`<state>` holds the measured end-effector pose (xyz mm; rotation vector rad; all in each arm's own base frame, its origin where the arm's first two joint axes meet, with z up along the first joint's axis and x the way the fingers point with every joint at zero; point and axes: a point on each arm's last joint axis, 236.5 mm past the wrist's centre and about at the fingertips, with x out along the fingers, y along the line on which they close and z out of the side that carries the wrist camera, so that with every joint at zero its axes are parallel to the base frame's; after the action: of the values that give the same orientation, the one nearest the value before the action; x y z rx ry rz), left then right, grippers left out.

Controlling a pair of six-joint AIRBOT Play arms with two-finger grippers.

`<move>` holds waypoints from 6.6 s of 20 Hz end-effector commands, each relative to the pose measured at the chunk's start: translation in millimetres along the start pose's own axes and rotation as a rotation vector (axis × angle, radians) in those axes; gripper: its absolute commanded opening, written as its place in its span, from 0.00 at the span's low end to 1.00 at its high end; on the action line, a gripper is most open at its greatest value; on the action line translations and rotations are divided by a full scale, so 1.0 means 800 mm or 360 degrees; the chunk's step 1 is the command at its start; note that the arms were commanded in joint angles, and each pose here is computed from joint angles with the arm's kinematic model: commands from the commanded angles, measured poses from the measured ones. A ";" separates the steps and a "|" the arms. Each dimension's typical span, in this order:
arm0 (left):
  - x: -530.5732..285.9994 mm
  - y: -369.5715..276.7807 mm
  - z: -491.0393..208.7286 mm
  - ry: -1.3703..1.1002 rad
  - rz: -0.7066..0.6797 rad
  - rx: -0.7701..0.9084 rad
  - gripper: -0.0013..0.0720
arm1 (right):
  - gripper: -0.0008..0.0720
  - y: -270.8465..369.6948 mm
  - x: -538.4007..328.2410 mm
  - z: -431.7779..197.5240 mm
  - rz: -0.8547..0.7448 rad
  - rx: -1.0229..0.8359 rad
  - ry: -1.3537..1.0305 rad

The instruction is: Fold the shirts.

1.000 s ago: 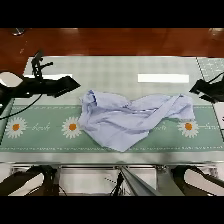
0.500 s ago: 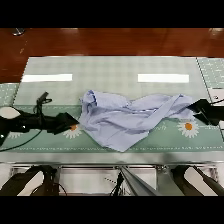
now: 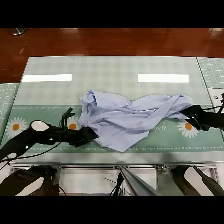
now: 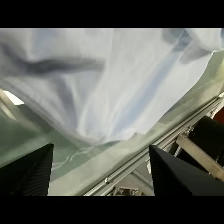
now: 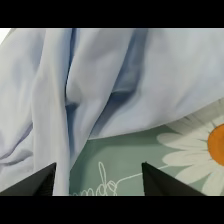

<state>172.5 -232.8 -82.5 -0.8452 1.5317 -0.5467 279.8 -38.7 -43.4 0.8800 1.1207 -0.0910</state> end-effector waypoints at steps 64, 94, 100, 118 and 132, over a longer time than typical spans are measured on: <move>-0.453 -0.259 0.132 -0.1540 0.0406 0.0995 0.04 | 0.05 0.377 -0.242 -0.004 0.0722 -0.1348 -0.0500; -0.238 0.140 0.150 -0.0378 0.0232 -0.0389 0.97 | 0.87 0.058 -0.019 0.083 0.0139 -0.0139 -0.0081; -0.201 0.151 0.145 -0.0447 0.0136 -0.0391 0.97 | 0.87 0.063 -0.008 0.004 0.0276 -0.0083 -0.0027; -0.159 0.110 0.150 -0.0414 -0.0100 -0.0154 0.04 | 0.87 -0.044 -0.016 0.005 -0.0215 0.0109 -0.0023; -0.166 0.120 0.166 -0.0492 -0.0035 -0.0160 0.04 | 0.87 -0.017 0.026 -0.073 0.0091 0.0223 0.0541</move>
<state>278.5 -58.5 -86.5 -0.9849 1.2855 -0.3740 228.3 -18.8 -79.5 1.0008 1.4333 -0.0621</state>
